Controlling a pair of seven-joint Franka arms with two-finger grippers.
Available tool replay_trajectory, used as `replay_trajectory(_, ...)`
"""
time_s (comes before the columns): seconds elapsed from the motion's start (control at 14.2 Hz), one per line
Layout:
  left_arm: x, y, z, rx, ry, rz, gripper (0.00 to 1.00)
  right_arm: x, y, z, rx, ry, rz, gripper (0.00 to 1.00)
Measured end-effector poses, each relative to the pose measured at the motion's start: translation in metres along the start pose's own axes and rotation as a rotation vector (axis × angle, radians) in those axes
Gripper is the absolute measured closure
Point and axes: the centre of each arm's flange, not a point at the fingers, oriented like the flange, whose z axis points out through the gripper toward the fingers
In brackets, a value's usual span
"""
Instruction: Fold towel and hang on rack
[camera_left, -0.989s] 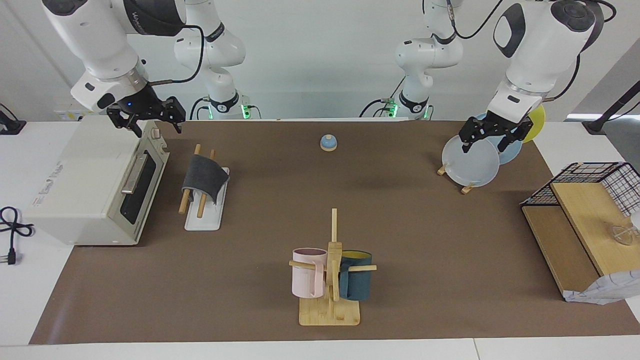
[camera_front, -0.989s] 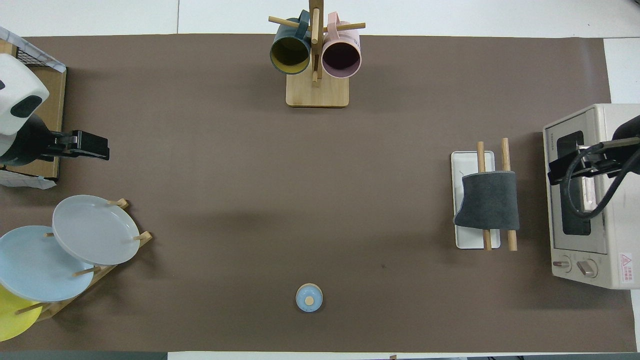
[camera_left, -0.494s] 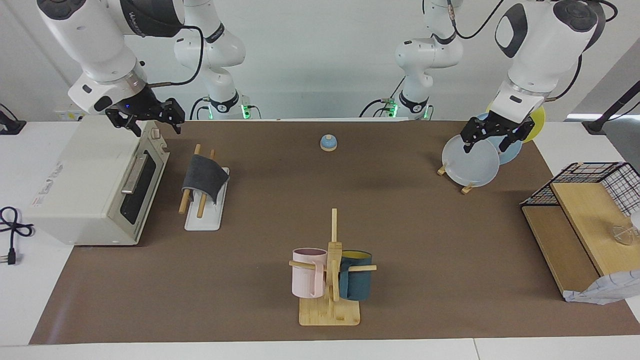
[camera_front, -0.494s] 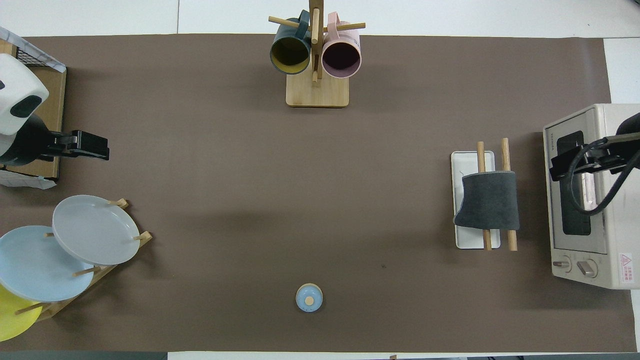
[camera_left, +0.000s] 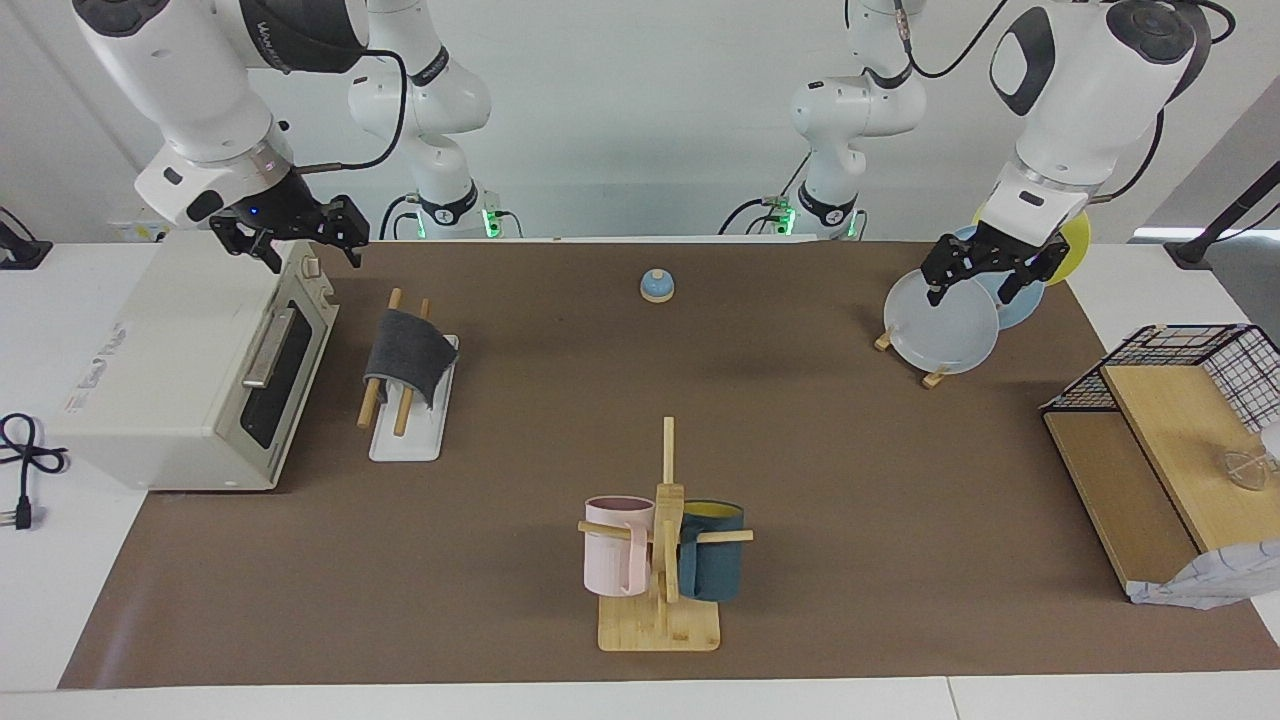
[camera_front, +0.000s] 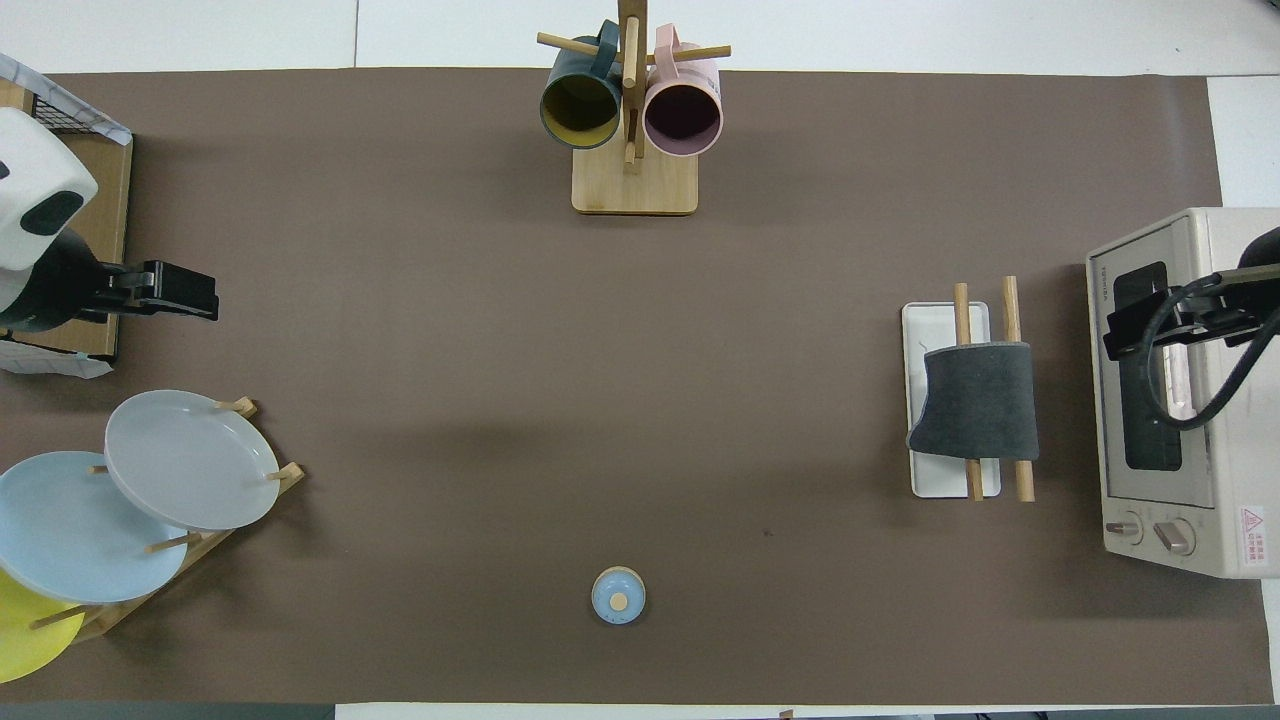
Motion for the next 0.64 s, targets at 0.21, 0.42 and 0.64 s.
replay_trajectory(0.21, 0.0, 0.0, 0.0, 0.0, 0.0, 0.0, 0.0, -0.001, 0.011, -0.001, 0.002, 0.006, 0.02, 0.0)
replay_trajectory(0.42, 0.0, 0.0, 0.0, 0.0, 0.0, 0.0, 0.0, 0.0, 0.011, -0.001, 0.003, 0.006, 0.02, 0.0)
replay_trajectory(0.64, 0.0, 0.0, 0.0, 0.0, 0.0, 0.0, 0.0, -0.001, 0.015, 0.0, 0.004, 0.007, 0.028, 0.0)
